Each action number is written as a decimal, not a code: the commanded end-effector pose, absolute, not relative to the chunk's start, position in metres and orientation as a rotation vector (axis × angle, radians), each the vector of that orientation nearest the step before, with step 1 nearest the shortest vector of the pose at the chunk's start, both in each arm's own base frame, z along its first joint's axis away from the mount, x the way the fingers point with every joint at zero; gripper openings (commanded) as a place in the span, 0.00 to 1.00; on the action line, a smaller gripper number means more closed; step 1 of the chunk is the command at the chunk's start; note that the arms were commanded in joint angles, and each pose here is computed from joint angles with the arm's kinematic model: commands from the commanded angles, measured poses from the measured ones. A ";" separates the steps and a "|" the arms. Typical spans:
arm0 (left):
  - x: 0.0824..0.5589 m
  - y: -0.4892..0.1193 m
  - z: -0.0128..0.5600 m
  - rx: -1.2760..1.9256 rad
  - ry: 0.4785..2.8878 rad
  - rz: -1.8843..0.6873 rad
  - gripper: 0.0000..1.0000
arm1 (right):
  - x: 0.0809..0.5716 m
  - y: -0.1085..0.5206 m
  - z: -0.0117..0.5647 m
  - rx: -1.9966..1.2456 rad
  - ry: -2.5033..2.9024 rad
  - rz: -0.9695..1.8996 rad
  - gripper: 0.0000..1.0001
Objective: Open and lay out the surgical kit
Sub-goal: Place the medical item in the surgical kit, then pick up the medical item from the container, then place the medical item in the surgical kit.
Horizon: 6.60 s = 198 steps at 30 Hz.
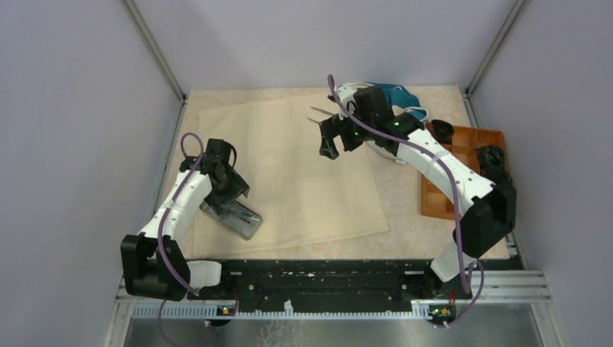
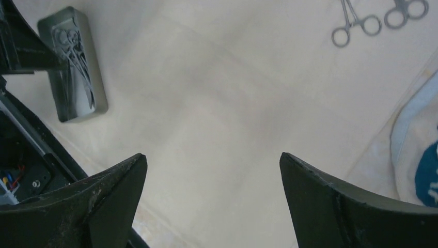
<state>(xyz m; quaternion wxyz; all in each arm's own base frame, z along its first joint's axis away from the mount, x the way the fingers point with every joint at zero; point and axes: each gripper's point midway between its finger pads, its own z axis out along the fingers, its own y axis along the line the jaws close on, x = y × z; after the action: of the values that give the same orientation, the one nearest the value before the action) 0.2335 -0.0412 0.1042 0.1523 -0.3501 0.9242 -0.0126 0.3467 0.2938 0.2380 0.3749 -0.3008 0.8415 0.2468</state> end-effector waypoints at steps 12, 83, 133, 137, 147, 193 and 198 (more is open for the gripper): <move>0.244 0.003 0.058 -1.749 2.351 0.040 0.51 | 0.309 0.186 0.270 -0.338 2.045 0.510 0.99; 0.200 -0.211 0.261 -0.299 2.485 -1.981 0.00 | 0.192 0.344 0.276 -1.502 0.612 0.550 0.91; 0.265 -0.173 0.259 -0.395 2.465 -1.364 0.80 | 0.297 0.331 0.289 -1.273 1.053 0.545 0.00; 0.263 -0.157 0.244 -0.443 2.504 -1.264 0.80 | 0.339 0.314 0.263 -1.285 1.249 0.566 0.00; 0.251 -0.153 0.240 -0.324 2.515 -1.256 0.81 | 0.419 0.312 0.214 -1.363 1.534 0.737 0.00; 0.282 -0.228 0.269 0.101 2.141 -1.555 0.43 | 0.251 0.379 0.266 -1.150 1.754 1.832 0.00; 0.284 -0.228 0.274 0.099 2.128 -1.554 0.02 | 0.252 0.379 0.269 -1.117 1.760 1.796 0.00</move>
<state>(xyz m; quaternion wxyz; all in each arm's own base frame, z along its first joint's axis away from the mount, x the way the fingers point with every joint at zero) 0.2864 -0.2249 0.2521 0.2221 0.0071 0.8017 -0.5549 0.2581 0.3801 0.2283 0.1347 -0.3740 0.6565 0.6411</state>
